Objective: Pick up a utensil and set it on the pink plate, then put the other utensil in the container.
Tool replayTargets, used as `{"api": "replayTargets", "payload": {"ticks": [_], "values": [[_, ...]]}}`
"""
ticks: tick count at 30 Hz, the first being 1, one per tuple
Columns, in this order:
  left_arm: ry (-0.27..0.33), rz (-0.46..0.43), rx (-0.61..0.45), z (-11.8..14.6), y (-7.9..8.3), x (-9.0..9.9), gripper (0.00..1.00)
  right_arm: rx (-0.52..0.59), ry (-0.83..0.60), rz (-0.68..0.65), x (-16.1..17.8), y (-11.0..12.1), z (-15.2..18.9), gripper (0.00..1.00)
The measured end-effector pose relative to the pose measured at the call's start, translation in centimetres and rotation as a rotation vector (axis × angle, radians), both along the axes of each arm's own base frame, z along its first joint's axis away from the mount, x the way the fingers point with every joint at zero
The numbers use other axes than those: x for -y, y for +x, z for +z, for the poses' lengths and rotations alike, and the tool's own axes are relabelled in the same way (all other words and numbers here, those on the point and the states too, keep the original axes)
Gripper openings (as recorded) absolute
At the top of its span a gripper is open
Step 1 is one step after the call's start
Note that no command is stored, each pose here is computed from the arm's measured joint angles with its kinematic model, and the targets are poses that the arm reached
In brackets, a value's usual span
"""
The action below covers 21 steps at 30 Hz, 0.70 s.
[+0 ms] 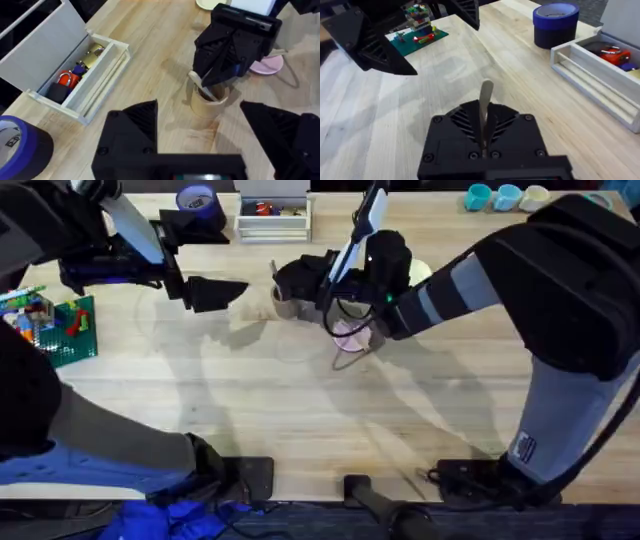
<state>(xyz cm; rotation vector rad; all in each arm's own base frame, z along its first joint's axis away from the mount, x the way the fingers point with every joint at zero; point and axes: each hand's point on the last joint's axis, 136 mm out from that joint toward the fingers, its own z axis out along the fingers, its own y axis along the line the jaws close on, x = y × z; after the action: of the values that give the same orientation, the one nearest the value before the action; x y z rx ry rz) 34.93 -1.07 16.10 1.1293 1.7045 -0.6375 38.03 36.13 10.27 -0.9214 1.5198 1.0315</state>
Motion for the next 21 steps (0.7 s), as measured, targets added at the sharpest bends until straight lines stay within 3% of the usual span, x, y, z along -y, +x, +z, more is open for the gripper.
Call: {"api": "replayTargets", "payload": {"ticks": [6,12,14,18,19,21], "values": [[0.000,0.000,0.000,0.00,0.00,0.00,0.994,-0.007,-0.007,0.001,0.02,-0.03,-0.24,0.149],[0.000,0.000,0.000,0.00,0.00,0.00,0.994,-0.007,-0.007,0.001,0.02,-0.03,-0.25,0.193],[0.000,0.000,0.000,-0.01,0.00,0.00,0.994,-0.009,-0.008,0.001,0.02,-0.04,-0.27,0.333],[0.000,0.000,0.000,0.00,0.00,0.00,0.993,-0.008,-0.008,0.000,0.02,-0.03,-0.27,0.888],[0.000,0.000,0.000,-0.01,0.00,0.00,0.993,-0.003,-0.009,0.001,0.02,-0.03,-0.25,0.971],[0.000,0.000,0.000,0.00,0.00,0.00,0.993,0.000,-0.007,0.001,0.01,-0.02,-0.17,0.993]]}}
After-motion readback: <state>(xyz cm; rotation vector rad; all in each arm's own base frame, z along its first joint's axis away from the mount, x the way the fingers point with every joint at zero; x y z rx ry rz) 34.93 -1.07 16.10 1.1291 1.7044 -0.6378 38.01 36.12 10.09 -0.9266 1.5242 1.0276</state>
